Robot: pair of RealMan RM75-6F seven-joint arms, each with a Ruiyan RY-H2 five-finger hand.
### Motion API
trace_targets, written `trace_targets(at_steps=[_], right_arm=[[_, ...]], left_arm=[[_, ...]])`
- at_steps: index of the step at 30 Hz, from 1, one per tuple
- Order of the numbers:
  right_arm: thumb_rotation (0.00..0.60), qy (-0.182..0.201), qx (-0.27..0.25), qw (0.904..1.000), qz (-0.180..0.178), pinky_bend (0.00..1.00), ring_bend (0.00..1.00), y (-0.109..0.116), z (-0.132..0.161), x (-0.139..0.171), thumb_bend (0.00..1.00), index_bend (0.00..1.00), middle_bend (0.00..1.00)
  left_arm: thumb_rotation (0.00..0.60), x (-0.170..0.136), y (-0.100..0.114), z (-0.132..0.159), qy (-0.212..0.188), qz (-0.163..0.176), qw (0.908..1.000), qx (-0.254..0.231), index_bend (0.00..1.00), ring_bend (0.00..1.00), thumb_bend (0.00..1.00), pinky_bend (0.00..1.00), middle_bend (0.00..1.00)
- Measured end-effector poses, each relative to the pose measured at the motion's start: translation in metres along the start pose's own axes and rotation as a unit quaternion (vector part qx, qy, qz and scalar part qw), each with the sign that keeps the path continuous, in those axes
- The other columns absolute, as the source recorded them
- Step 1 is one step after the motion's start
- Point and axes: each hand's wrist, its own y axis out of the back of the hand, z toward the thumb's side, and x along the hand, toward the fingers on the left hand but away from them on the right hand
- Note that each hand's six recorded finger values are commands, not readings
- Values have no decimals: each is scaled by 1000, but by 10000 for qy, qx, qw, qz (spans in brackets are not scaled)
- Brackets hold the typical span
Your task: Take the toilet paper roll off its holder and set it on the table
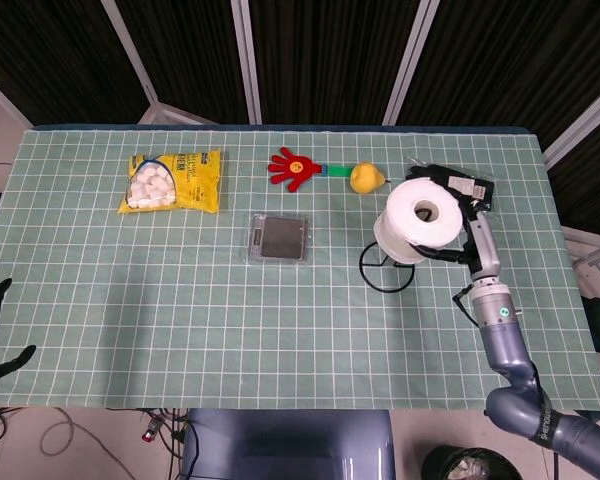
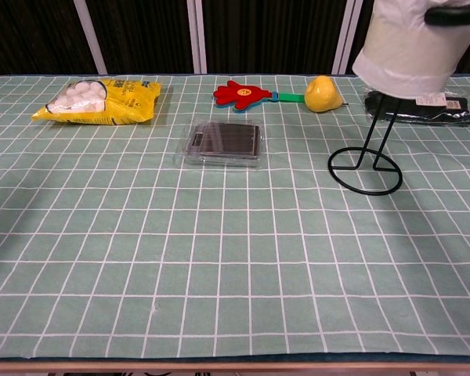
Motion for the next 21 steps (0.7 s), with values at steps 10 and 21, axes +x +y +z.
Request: trace_targets(at_steps=[10,21], right_arm=[[600,382,645,9972,64,98,360,39,78,-1,101,376,385],[600,433,1158,9923,3,98,360,85,148,-6,101,377,385]], left_arm=[[600,-1,-3,4,-53,-48,10000,40,118,0,101,0,0],[600,-1,-4,4,-49,-63,10000,58,118,0,101,0,0]])
